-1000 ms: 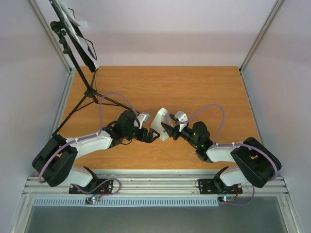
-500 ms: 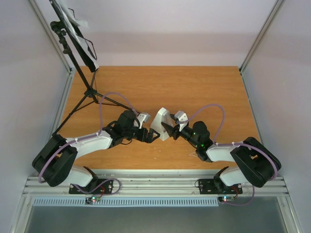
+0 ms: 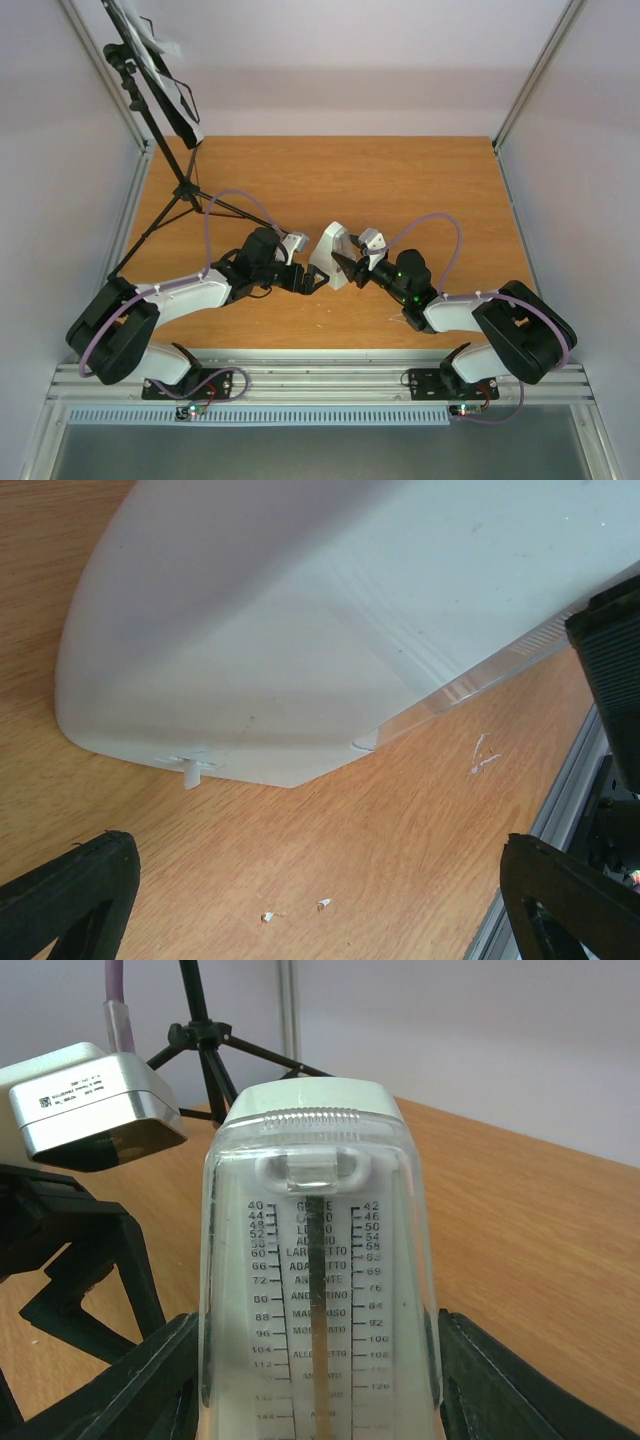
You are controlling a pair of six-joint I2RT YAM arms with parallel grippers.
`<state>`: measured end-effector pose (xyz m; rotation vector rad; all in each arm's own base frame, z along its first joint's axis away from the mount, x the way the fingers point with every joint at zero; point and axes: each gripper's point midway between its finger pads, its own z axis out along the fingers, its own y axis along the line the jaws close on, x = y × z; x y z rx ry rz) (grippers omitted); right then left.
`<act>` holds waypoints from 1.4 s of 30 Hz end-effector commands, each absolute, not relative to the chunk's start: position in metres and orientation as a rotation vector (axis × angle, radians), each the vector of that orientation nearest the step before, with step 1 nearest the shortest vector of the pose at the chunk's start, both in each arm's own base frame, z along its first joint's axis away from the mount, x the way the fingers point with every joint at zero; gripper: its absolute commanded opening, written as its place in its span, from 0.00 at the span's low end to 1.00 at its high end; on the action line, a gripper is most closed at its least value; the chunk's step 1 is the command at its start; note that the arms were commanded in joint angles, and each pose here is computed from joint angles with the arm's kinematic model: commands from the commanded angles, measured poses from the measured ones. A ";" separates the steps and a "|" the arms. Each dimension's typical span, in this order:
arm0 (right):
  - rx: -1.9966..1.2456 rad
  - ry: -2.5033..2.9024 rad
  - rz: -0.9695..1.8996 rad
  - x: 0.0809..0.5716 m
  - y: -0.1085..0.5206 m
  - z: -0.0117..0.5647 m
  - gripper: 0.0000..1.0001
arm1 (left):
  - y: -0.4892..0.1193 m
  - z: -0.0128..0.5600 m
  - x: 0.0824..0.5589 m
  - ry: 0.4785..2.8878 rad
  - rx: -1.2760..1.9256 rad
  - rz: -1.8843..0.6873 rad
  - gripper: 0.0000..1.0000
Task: Pack up the instrument practice props
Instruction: Close the cover of the metronome.
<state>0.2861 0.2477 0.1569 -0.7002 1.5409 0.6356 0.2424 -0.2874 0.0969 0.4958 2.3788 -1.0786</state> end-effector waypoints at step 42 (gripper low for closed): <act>-0.640 1.634 0.721 0.263 0.233 0.181 0.98 | -0.260 0.156 0.251 2.149 0.391 -0.971 0.99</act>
